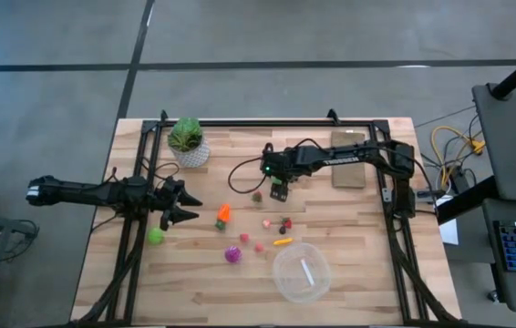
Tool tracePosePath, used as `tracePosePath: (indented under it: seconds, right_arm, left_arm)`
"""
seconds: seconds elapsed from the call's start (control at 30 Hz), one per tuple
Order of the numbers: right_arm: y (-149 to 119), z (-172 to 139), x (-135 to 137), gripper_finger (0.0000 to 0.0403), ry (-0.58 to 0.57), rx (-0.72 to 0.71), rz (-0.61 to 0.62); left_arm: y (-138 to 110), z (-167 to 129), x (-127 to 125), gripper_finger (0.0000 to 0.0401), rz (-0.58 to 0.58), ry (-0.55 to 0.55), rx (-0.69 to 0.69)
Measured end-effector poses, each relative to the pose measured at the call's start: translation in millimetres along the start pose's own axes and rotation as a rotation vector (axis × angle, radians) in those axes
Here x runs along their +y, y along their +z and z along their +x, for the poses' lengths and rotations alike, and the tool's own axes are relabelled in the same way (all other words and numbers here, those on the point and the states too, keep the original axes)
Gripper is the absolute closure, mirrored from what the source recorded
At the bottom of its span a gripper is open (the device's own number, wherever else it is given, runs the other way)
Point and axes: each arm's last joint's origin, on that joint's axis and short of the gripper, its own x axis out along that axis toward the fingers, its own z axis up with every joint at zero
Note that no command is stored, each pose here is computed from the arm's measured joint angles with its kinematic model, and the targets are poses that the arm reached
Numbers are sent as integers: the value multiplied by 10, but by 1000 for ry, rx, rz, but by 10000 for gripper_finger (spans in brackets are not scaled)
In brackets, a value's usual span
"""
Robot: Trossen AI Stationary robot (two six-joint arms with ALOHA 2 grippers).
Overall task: Pick and placing Produce into tupperware
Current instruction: Put the pear into the transparent bin
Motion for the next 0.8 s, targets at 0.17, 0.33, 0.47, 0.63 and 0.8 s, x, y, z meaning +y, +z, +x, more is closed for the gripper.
tracePosePath:
  seconds: [0.17, 0.33, 0.47, 0.63, 0.8]
  right_arm:
    - [-20, 32, 0, 119, -8, 13, 23]
    - [-37, 113, 12, 120, -12, 33, 37]
    - [-29, 149, 17, 123, -18, 27, 47]
    - [-28, 123, 15, 142, -30, 22, 46]
    - [-45, 62, 5, 175, -32, 33, 55]
  left_arm:
    - [0, 0, 0, 161, 0, 0, 0]
    - [0, 0, 0, 161, -1, 0, 0]
    - [0, 0, 0, 161, -1, 0, 0]
    - [0, 0, 0, 161, -1, 0, 0]
    - [0, 0, 1, 161, -1, 1, 1]
